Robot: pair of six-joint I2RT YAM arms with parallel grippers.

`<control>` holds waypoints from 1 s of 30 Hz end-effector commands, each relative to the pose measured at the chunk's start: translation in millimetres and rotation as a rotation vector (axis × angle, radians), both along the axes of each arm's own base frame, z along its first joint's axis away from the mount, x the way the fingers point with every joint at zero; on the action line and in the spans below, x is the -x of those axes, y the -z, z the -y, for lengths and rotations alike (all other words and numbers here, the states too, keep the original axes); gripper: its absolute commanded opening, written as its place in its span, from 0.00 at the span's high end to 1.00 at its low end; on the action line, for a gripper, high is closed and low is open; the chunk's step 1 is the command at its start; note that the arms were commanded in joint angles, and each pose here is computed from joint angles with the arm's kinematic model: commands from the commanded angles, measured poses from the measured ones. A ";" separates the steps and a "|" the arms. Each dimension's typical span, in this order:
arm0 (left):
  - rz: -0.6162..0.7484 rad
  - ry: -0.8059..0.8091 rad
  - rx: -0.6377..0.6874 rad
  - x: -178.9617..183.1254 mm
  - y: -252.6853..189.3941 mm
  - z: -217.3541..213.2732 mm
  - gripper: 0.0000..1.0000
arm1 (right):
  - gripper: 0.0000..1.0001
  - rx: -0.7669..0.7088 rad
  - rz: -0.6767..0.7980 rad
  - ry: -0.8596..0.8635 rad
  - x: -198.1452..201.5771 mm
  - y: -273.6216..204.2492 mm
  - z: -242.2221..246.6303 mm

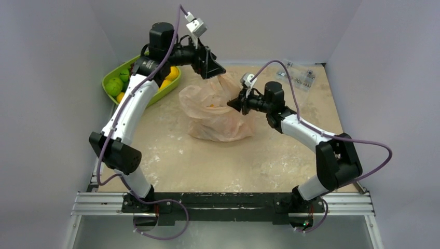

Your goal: Place the fake fruits into the plastic bag and tie a complex knot

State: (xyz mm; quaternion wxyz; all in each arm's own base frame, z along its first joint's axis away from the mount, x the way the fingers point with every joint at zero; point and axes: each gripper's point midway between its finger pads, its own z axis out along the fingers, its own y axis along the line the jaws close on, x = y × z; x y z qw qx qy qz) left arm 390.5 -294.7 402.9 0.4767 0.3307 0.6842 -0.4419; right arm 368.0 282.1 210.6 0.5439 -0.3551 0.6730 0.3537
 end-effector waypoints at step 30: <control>0.270 0.202 -0.221 92.7 24.0 -64.8 0.40 | 1.00 -0.061 0.141 -0.262 -1.4 -42.9 -2.4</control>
